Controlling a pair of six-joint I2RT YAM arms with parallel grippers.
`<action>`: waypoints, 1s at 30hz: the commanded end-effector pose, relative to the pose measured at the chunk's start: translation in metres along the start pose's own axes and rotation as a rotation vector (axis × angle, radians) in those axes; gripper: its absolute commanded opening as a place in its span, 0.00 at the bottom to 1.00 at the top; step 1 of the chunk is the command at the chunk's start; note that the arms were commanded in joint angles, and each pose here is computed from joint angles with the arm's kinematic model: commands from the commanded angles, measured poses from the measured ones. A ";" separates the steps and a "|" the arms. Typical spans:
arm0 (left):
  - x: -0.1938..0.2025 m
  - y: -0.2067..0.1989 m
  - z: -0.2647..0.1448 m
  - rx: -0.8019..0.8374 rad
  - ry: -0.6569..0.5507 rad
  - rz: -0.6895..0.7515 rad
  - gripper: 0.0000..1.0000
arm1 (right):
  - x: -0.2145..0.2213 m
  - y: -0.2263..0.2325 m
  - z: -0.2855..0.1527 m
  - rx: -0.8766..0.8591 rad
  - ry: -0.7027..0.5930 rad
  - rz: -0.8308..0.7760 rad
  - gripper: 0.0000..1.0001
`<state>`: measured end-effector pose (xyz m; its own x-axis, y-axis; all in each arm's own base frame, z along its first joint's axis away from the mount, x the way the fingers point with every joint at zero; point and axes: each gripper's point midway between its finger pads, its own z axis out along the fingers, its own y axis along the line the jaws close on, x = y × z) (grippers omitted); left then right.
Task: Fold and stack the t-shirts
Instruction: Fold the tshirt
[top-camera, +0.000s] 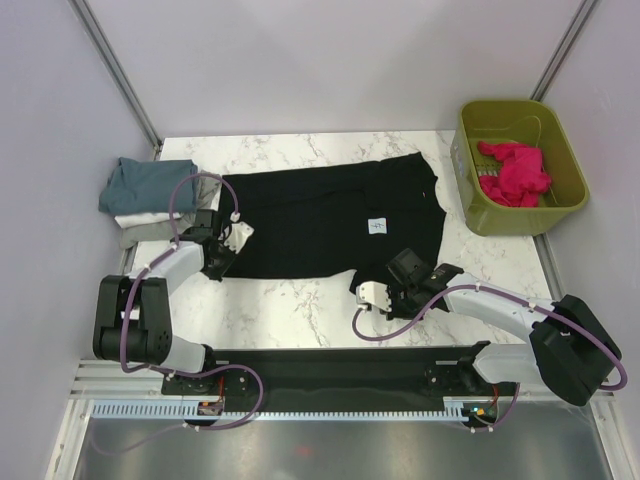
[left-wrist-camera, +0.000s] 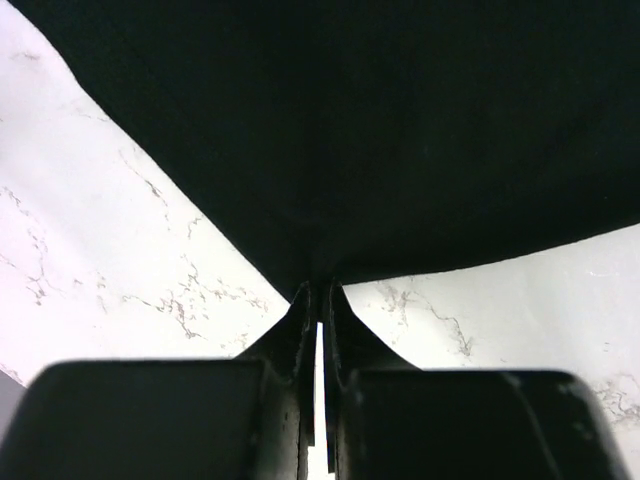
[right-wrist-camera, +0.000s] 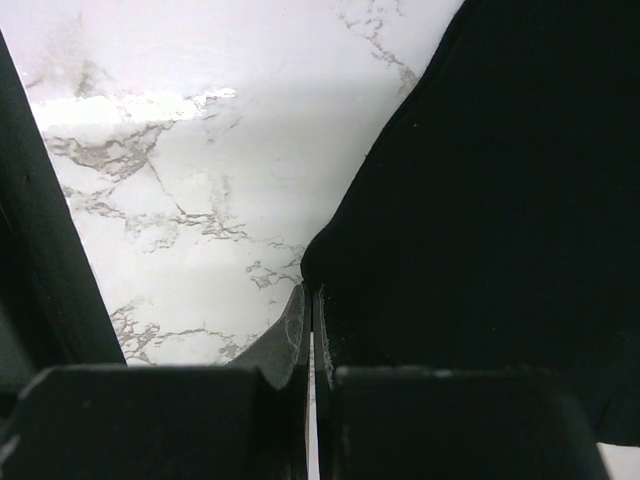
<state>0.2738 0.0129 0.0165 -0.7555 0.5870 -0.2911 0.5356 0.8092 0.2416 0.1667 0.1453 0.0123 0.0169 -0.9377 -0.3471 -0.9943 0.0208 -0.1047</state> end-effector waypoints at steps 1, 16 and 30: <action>0.003 -0.002 -0.003 0.009 -0.015 0.033 0.02 | 0.004 -0.013 -0.002 0.066 0.023 0.035 0.00; -0.043 0.040 -0.049 -0.056 -0.094 0.255 0.02 | -0.003 -0.137 -0.105 0.474 -0.180 0.453 0.00; -0.104 0.077 -0.043 -0.039 -0.105 0.304 0.02 | -0.005 -0.259 -0.155 0.722 -0.247 0.490 0.00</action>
<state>0.3667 0.0108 0.0964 -0.5588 0.7708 -0.3061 0.6852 0.6370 0.3532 0.3623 0.0910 0.1430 -0.3608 -0.6981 -0.6185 -0.6726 0.6542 -0.3460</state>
